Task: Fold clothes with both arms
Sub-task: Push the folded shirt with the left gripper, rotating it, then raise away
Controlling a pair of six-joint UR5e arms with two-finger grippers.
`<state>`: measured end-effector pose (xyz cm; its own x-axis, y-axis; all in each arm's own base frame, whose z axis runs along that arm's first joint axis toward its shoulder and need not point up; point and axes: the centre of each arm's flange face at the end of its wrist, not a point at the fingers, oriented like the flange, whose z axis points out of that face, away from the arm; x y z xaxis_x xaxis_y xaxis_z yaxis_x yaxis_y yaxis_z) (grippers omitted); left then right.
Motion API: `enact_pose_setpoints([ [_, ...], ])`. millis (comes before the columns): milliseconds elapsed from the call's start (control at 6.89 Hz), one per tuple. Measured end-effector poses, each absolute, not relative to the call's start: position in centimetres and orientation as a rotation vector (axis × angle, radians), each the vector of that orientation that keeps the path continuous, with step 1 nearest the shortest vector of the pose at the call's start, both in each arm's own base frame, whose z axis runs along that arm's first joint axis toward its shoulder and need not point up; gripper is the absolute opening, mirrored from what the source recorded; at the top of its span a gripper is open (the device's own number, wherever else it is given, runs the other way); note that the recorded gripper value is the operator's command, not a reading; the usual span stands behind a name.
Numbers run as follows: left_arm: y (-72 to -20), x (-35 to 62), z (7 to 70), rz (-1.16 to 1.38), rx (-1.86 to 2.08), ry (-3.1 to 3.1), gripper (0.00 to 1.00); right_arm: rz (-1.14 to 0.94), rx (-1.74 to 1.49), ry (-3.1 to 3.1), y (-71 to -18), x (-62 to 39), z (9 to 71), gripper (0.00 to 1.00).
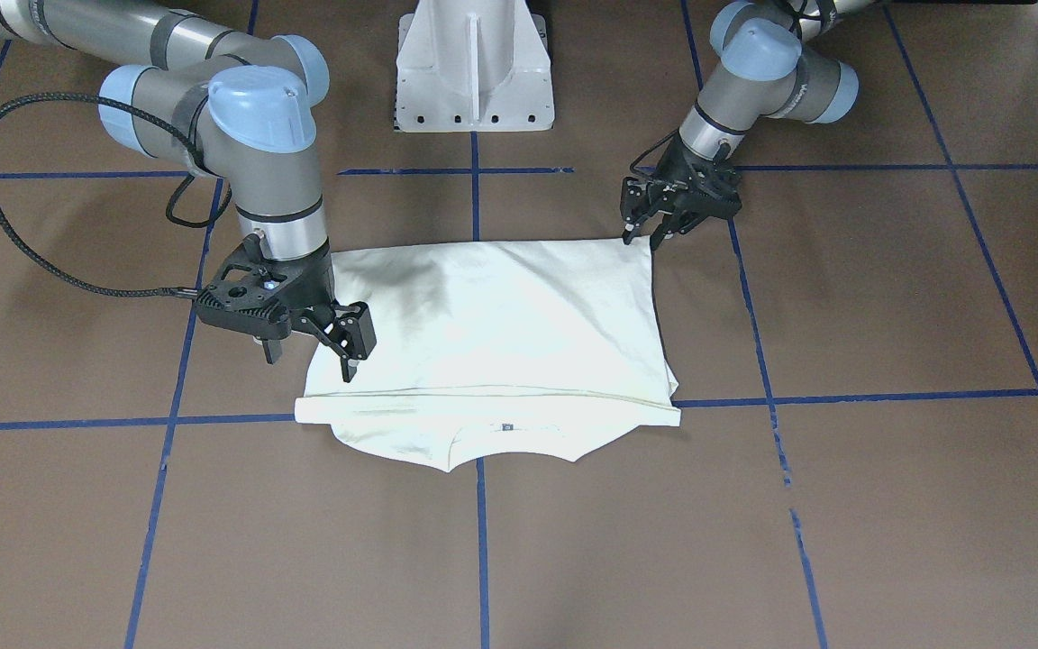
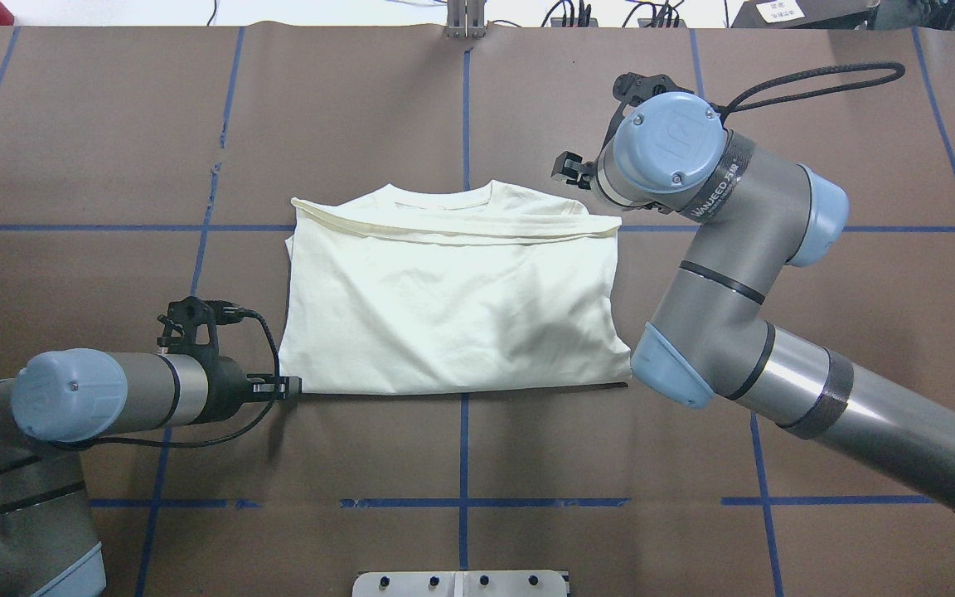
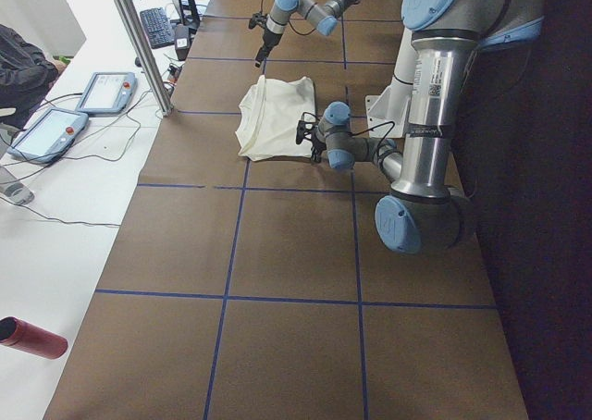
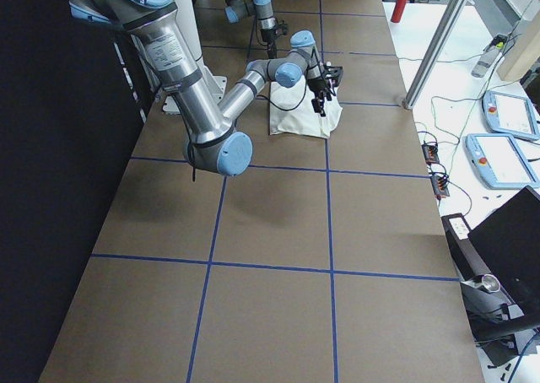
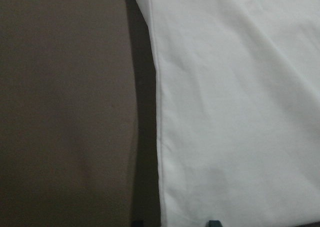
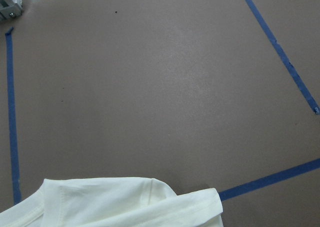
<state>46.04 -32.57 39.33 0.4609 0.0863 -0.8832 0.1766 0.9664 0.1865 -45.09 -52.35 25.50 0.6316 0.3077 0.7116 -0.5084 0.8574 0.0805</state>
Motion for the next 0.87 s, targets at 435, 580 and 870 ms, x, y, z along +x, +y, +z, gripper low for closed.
enact_pose_setpoints([
  [435, -32.9, 45.4, 38.9, -0.045, 0.289, 1.096, 0.0, 0.473, 0.286, -0.752, -52.3, -45.2, 25.6, 1.0],
  [580, -34.2, 44.5, 39.2, -0.031, 0.326, 1.076, 0.0, 0.473, 0.286, -0.751, -52.3, -45.2, 25.6, 1.0],
  [870, -41.9, 40.9, 41.8, -0.011, 0.46, 0.955, 0.0, 0.472, 0.288, -0.752, -52.2, -45.3, 25.6, 1.0],
])
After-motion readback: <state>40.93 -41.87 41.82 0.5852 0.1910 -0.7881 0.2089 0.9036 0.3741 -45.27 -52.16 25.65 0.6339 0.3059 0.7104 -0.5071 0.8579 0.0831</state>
